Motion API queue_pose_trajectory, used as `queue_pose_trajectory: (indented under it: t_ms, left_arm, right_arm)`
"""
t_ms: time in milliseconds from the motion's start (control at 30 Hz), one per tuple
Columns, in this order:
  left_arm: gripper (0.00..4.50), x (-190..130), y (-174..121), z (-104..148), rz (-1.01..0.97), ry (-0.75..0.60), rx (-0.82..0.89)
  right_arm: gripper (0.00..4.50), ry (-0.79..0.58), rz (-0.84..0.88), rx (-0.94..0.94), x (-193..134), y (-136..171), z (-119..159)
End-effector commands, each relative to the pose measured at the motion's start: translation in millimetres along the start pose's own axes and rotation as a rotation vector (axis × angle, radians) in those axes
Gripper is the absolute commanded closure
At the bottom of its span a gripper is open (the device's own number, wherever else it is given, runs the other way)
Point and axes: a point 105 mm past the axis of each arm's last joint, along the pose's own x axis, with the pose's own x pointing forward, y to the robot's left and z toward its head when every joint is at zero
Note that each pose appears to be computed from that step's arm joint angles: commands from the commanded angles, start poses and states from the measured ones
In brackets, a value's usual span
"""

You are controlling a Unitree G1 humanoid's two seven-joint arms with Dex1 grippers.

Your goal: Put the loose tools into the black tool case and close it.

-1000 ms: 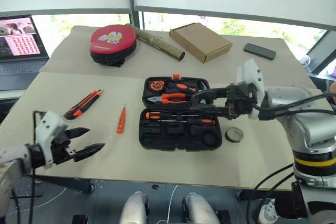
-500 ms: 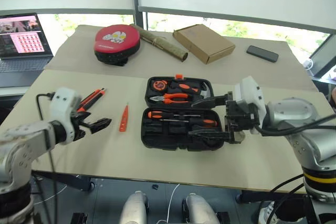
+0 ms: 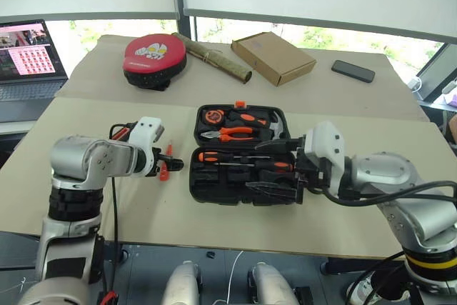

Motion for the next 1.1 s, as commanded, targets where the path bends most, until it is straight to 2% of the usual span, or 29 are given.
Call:
queue_pose_trajectory:
  t_ms: [33, 67, 200, 400, 500, 567, 633, 667, 767, 833, 1000, 1100]
  left_arm:
    - [0.52, 18, -2, -24, -0.016, 0.118, -0.036]
    - [0.68, 19, -2, -27, -0.021, 0.134, -0.042]
    - [1.9, 21, 1, -31, -0.001, 0.161, -0.032]
    - [4.06, 20, 9, -27, 0.033, 0.153, -0.057]
    - [4.09, 16, 17, -25, 0.049, 0.134, -0.073]
    - [4.09, 7, 35, -16, 0.083, 0.074, -0.045]
    - [4.09, -5, 48, -4, 0.089, 0.007, 0.084]
    - [4.09, -15, 47, 13, 0.034, -0.075, 0.209]
    - [4.09, -46, 26, 45, -0.184, -0.22, 0.582]
    - [4.09, -61, 9, 57, -0.322, -0.27, 0.721]
    - [4.09, -74, -35, 65, -0.591, -0.281, 1.031]
    - [4.09, -60, -77, 67, -0.729, -0.264, 1.161]
  right_arm:
    - [0.0, -0.047, -0.018, -0.044, 0, 4, 11]
    - [0.0, -0.053, -0.022, -0.041, 0, 4, 12]
    - [0.0, -0.076, -0.031, -0.032, -1, 6, 16]
    - [0.0, -0.084, -0.04, -0.029, -3, 8, 18]
    - [0.0, -0.083, -0.04, -0.026, -5, 8, 18]
    - [0.0, -0.071, -0.043, -0.018, -9, 7, 16]
    - [0.0, -0.055, -0.045, -0.01, -12, 6, 14]
    - [0.0, -0.044, -0.047, -0.002, -15, 6, 12]
    - [0.0, -0.003, -0.045, 0.026, -25, 6, 6]
    - [0.0, 0.03, -0.041, 0.044, -31, 8, 2]
    - [0.0, 0.078, -0.06, 0.069, -42, 6, -5]
    - [0.0, 0.088, -0.096, 0.073, -44, 4, -9]
